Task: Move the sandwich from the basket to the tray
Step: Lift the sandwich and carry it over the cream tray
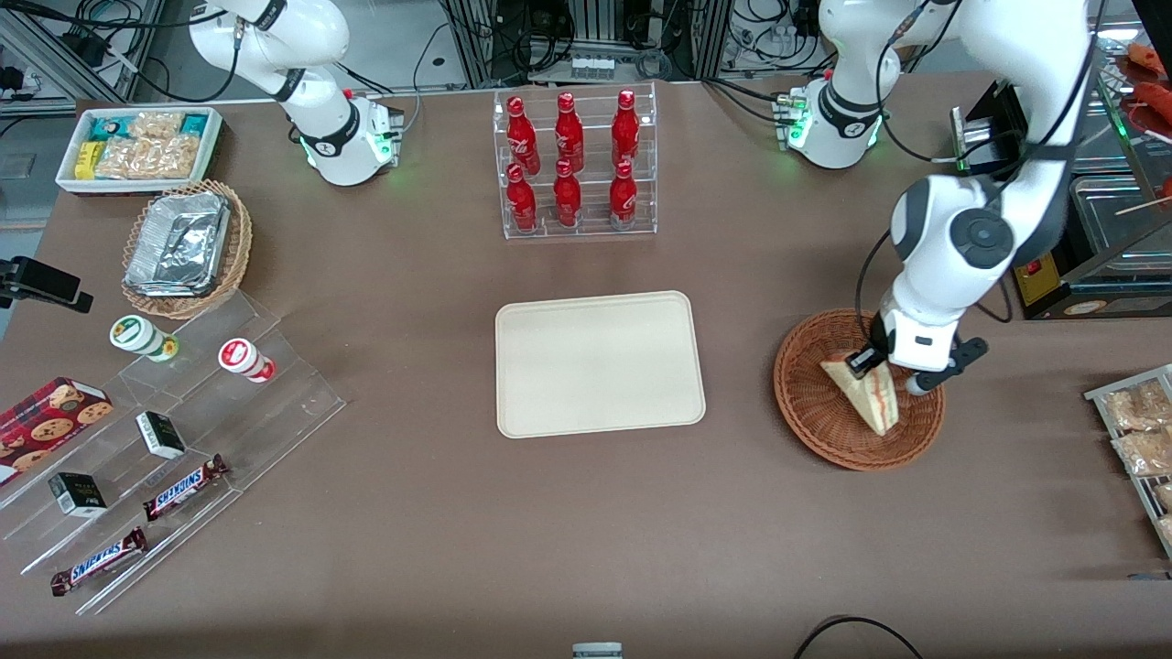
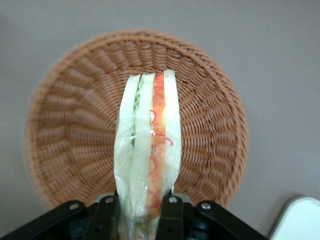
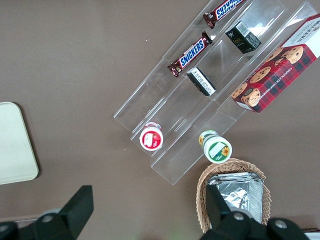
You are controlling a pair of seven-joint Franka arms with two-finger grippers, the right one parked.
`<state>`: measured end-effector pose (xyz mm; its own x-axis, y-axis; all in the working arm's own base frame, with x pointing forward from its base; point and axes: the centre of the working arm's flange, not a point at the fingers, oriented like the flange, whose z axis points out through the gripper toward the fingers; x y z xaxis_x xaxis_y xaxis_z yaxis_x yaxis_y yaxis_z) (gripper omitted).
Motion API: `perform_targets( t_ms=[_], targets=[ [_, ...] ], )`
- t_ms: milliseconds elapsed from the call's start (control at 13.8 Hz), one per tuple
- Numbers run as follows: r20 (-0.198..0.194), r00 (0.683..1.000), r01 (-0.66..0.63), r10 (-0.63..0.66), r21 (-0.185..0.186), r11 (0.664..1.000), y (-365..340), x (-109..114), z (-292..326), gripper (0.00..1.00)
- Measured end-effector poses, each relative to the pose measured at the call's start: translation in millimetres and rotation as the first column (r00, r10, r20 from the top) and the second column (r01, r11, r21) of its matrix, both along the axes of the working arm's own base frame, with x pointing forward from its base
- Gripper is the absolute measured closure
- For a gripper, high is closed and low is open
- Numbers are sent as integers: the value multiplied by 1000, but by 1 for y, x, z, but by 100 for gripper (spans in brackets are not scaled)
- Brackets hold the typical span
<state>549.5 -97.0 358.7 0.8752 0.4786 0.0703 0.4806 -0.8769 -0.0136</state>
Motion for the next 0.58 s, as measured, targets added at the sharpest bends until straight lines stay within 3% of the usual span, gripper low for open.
perform_targets(
  t_ms=[145,291,436,582],
  targets=[
    [-35,998,60,-59,28,998,-41,8,74,83],
    [-44,990,136,-134,32,990,-101,6,116,83],
    [-46,980,197,-196,24,980,-172,-3,116,83],
    [-76,965,252,-250,17,968,-234,-15,88,83]
  ],
)
